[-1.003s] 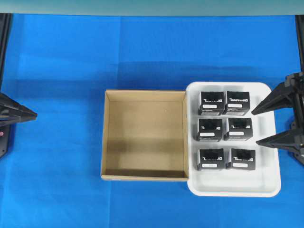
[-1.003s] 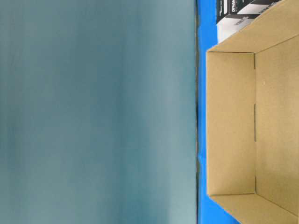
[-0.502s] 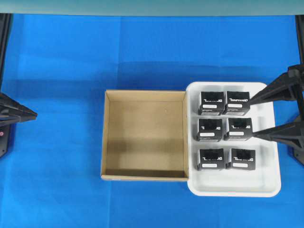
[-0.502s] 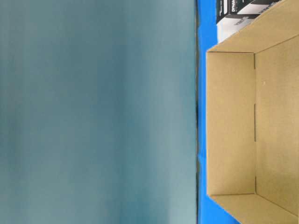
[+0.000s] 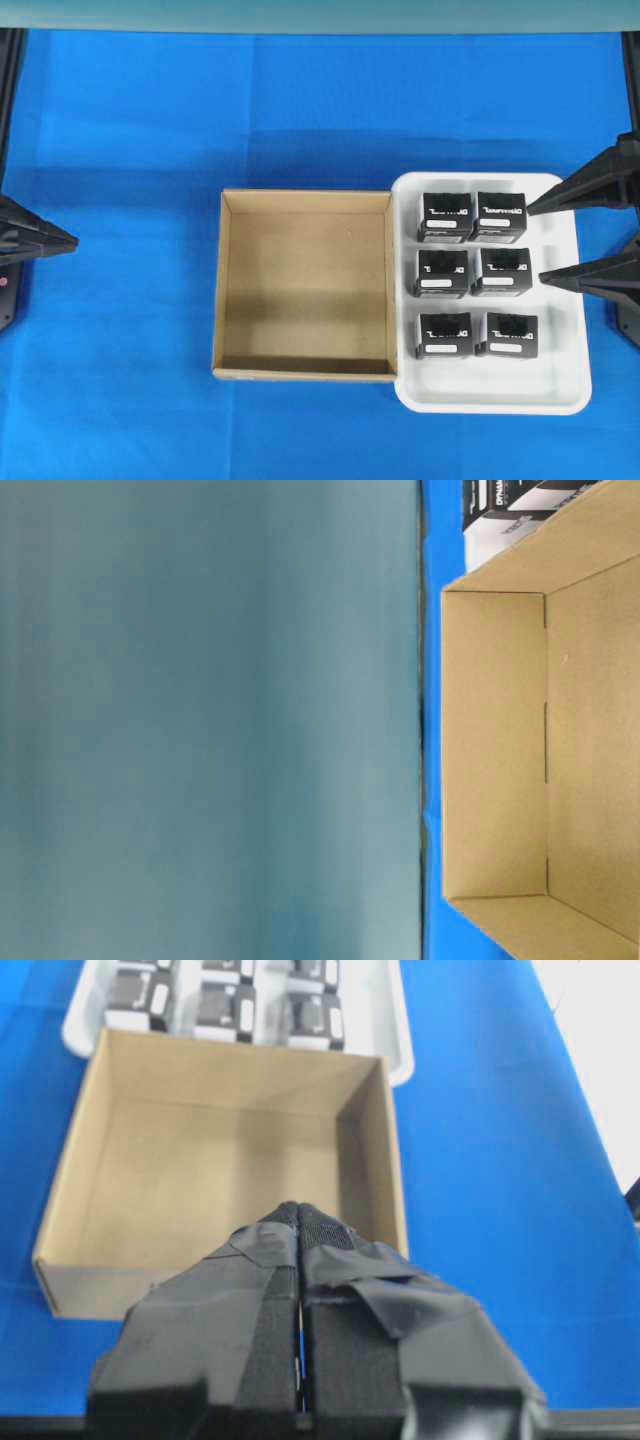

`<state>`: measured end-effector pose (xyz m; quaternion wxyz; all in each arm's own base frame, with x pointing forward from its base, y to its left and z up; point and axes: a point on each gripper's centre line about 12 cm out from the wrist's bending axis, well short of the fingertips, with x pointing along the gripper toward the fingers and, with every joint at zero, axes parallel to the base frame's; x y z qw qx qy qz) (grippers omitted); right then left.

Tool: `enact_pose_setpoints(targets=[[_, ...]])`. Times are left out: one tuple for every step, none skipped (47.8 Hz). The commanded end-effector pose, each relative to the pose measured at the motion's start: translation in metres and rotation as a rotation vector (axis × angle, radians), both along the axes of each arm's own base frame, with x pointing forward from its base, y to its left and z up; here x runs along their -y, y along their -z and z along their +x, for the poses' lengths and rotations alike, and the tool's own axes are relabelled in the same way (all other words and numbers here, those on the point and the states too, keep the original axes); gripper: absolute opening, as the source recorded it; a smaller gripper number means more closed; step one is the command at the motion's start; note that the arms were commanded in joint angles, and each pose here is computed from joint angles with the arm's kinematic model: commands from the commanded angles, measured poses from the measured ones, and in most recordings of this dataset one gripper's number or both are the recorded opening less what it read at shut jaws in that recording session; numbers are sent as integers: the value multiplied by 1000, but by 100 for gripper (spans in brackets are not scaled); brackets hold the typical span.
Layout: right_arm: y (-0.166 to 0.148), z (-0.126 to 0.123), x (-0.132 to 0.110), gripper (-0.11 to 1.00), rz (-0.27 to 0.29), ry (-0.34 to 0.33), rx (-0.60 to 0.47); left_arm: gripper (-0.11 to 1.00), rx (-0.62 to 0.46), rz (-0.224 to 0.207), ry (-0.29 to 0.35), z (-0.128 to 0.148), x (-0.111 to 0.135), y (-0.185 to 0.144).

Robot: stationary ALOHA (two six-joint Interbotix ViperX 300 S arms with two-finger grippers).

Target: Pick the box from inside the cardboard box.

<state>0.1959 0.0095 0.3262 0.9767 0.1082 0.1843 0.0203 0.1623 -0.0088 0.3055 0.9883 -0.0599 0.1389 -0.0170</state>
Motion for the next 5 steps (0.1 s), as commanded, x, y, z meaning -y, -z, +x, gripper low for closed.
enact_pose_setpoints(targets=[[-4,0,0,92,5,4,20,-5,35,0,-1,2,0,-13],[-4,0,0,92,5,5,21,-5,35,-2,-2,2,0,-13],[-4,0,0,92,5,5,21,-5,38,-1,0,2,0,-14],[-4,0,0,92,5,5,21,-5,40,1,0,1,0,-13],[-3,0,0,92,5,5,20,-5,40,1,0,2,0,-14]])
